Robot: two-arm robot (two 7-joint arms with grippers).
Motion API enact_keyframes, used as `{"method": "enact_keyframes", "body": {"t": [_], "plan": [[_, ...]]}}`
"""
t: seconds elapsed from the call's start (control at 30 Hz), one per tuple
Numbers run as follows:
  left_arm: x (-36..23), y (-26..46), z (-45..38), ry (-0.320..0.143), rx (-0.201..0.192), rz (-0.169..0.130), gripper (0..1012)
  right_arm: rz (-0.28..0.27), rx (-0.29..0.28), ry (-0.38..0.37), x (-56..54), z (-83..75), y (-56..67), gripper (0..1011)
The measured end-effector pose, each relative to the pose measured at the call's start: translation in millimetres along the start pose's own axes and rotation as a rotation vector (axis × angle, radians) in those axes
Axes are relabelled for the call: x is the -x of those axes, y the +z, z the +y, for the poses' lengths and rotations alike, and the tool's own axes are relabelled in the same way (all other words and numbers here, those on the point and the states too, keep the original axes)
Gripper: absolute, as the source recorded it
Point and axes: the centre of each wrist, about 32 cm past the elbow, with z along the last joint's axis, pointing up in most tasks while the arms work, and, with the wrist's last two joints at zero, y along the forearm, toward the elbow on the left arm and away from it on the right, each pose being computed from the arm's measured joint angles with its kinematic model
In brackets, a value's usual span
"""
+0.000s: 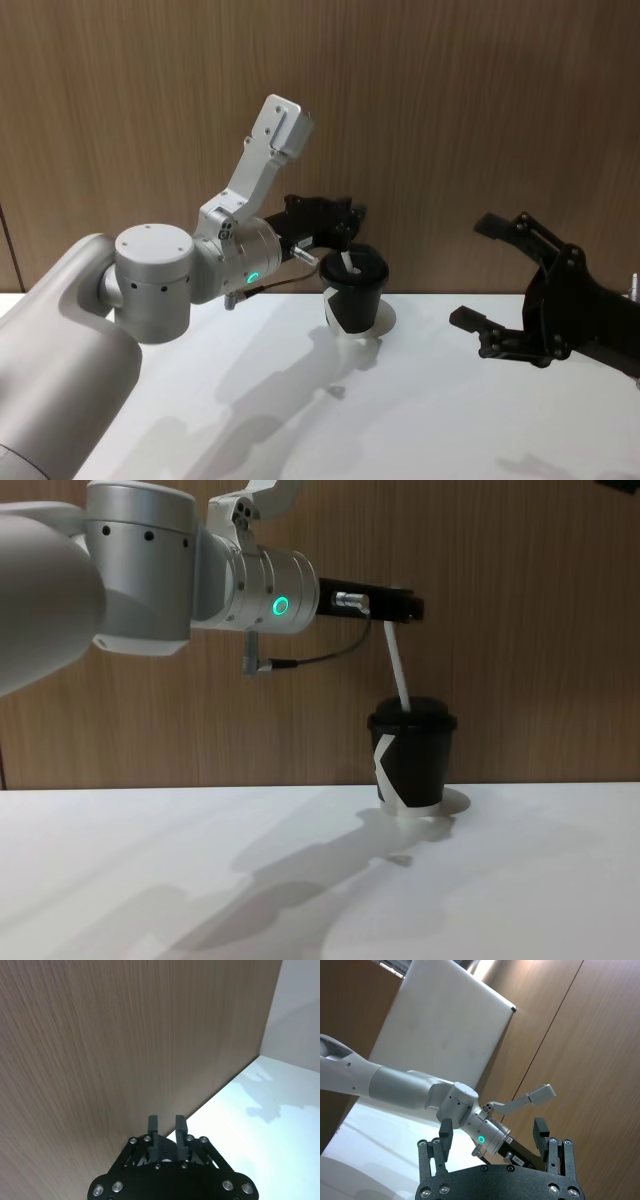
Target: Pick up the straw with one hand, pass it to the other hand, and insert it into the cup.
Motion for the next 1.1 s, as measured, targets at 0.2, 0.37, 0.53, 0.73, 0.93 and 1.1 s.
{"method": "enact_keyframes", "body": {"t": [0.2, 0.37, 0.53, 0.73, 0.93, 1.1], "plan": [[-1.4, 0.6, -1.9, -0.008, -0.005, 0.018, 361, 0.0, 0.0, 0.0, 0.0, 0.0, 0.0, 1001], [-2.0, 0.8, -2.9, -0.012, -0.007, 0.027, 534, 0.0, 0.0, 0.0, 0.0, 0.0, 0.0, 1001], [-2.5, 1.1, -3.5, -0.015, -0.009, 0.033, 695, 0.0, 0.0, 0.0, 0.0, 0.0, 0.0, 1001], [-1.8, -0.2, -1.0, -0.016, -0.001, 0.032, 871, 0.0, 0.005, -0.007, 0.3, -1.5, 0.5, 1001], [0.7, -6.5, 9.5, -0.009, 0.04, 0.015, 999, 0.007, 0.031, -0.036, 0.9, 2.7, 0.7, 1001], [4.3, -14.2, 21.4, -0.001, 0.086, -0.005, 1000, 0.028, 0.054, -0.061, -0.3, 19.3, -3.4, 1001]]}}
